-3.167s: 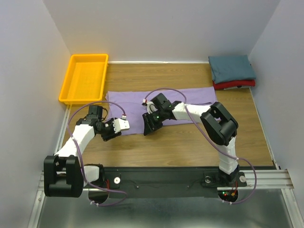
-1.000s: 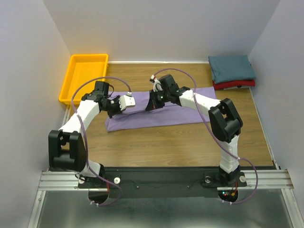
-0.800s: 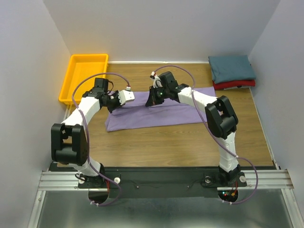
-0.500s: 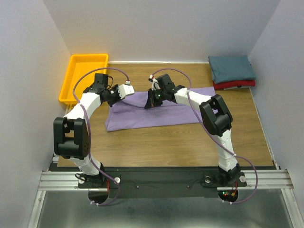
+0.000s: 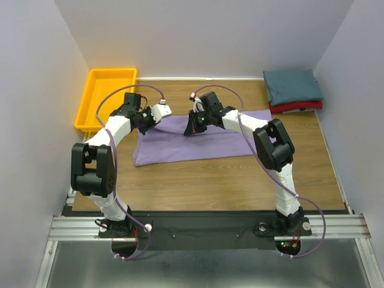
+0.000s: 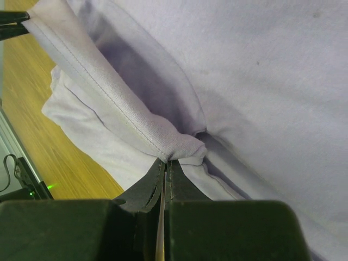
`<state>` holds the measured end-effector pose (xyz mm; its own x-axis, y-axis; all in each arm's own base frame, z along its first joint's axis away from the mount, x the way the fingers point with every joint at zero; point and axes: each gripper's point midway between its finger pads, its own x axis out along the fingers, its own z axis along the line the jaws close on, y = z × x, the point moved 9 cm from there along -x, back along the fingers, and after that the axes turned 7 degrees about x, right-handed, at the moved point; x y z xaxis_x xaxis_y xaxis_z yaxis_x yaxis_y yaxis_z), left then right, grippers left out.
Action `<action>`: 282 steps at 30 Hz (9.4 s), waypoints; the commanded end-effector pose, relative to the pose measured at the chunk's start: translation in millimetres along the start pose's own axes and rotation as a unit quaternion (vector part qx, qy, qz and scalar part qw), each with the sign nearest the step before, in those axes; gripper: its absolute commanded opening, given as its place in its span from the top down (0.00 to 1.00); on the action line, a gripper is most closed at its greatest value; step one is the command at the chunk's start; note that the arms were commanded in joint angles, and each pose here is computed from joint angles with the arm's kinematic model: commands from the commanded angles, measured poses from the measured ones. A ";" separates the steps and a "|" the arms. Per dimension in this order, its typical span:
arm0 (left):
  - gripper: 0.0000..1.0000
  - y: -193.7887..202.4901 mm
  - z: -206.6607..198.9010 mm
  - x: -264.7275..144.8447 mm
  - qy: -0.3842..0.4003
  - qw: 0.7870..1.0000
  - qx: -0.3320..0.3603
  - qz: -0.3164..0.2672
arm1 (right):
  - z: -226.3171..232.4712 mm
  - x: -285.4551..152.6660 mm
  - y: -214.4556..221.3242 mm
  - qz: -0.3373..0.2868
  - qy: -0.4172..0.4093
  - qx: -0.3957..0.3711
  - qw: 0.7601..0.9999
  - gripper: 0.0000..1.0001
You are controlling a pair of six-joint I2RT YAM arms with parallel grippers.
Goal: Fold and stack the t-shirts
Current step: Fold the tshirt
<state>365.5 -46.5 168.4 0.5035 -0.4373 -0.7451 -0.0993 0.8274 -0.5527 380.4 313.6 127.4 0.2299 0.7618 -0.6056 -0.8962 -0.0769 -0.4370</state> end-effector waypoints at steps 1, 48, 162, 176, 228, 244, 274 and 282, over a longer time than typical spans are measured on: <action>1.00 -15.3 16.1 -15.7 -0.063 0.997 -0.051 -0.010 | 4.7 -5.9 -22.6 -0.030 -0.019 -0.019 0.999 1.00; 0.99 23.8 -74.4 -31.1 0.089 0.992 0.006 0.085 | 1.3 -8.9 41.1 0.090 -0.084 0.061 0.991 0.92; 0.78 -99.9 75.8 187.5 -0.040 0.941 -0.334 0.021 | -34.9 -129.3 124.6 0.241 -0.036 -0.034 0.969 0.59; 0.68 -184.9 120.2 51.7 -0.150 0.935 -0.273 -0.168 | -40.0 -118.9 4.5 0.067 0.071 -0.098 0.990 0.65; 0.87 -74.4 95.2 174.7 -0.046 0.919 -0.390 -0.032 | -175.2 -11.1 -96.0 -0.107 0.157 0.098 0.977 0.72; 0.76 -109.3 82.5 95.2 -0.027 0.926 -0.362 -0.108 | -83.1 -101.6 -80.8 -0.102 0.091 0.012 0.991 0.50; 0.68 -93.9 56.0 144.5 0.007 0.929 -0.361 -0.085 | -113.2 -79.8 90.8 0.120 0.062 0.052 0.989 0.64; 0.69 -87.0 69.9 168.4 0.004 0.932 -0.357 -0.069 | -101.5 -73.9 76.9 0.111 0.042 0.063 0.991 0.62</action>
<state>506.6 -170.7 101.8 0.5163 -0.5355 -0.6683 -0.6126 0.3145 -0.7252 341.6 185.4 88.9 0.0893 0.7259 -0.6820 -0.9502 -0.1433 -0.2769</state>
